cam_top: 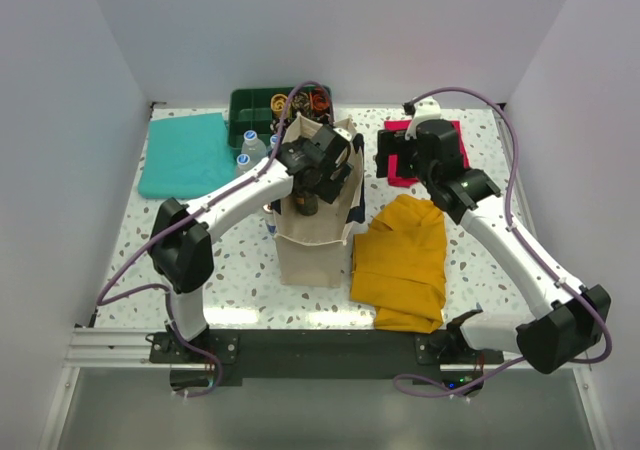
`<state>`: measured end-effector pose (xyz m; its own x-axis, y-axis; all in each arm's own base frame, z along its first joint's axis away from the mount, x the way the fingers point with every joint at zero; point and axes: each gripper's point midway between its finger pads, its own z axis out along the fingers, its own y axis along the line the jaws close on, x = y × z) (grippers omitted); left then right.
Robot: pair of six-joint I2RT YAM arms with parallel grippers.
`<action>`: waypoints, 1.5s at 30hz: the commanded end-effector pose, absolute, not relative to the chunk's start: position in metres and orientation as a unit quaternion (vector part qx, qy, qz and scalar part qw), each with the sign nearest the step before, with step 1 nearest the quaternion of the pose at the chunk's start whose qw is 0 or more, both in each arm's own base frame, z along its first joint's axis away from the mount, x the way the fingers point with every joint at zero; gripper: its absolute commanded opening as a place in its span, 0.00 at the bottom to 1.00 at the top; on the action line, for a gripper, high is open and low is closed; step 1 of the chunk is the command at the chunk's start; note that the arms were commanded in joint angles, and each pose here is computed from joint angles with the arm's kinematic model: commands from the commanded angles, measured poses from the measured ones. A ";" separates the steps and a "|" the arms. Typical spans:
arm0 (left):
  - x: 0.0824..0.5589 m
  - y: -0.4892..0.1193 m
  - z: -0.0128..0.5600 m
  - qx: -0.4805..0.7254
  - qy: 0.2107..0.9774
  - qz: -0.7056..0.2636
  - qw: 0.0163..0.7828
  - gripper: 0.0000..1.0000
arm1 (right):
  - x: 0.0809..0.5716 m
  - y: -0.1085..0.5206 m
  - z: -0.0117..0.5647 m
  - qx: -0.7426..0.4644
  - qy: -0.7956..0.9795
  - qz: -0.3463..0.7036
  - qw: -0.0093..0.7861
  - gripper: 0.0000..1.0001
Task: Take the beverage out of the canvas bag
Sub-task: Take out the drink from the canvas bag.
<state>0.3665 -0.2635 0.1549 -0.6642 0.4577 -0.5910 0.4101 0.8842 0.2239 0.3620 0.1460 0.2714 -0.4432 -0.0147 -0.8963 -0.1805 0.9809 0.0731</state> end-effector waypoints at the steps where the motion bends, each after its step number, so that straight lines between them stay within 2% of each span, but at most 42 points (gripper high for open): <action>1: 0.361 -0.258 0.143 0.222 0.924 0.013 0.313 1.00 | 0.368 0.142 0.283 -0.051 0.837 0.072 0.540 0.98; 7: 0.362 -0.258 0.138 0.220 0.924 0.014 0.311 1.00 | 0.370 0.142 0.282 -0.051 0.838 0.071 0.538 0.98; 10: 0.368 -0.260 0.166 0.202 0.912 0.000 0.357 1.00 | 0.369 0.142 0.281 -0.052 0.838 0.070 0.538 0.98; 16: 0.372 -0.255 0.191 0.184 0.897 -0.009 0.401 1.00 | 0.369 0.143 0.280 -0.054 0.839 0.072 0.537 0.98; 28: 0.370 -0.260 0.149 0.189 0.920 -0.029 0.342 1.00 | 0.368 0.140 0.281 -0.053 0.839 0.067 0.538 0.98; 38: 0.373 -0.253 0.147 0.172 0.924 -0.025 0.339 1.00 | 0.368 0.140 0.279 -0.054 0.839 0.066 0.537 0.98; 43: 0.377 -0.249 0.166 0.167 0.912 -0.026 0.374 1.00 | 0.370 0.141 0.277 -0.053 0.841 0.065 0.534 0.98; 45: 0.375 -0.247 0.157 0.167 0.920 -0.021 0.354 1.00 | 0.370 0.142 0.279 -0.054 0.840 0.069 0.536 0.98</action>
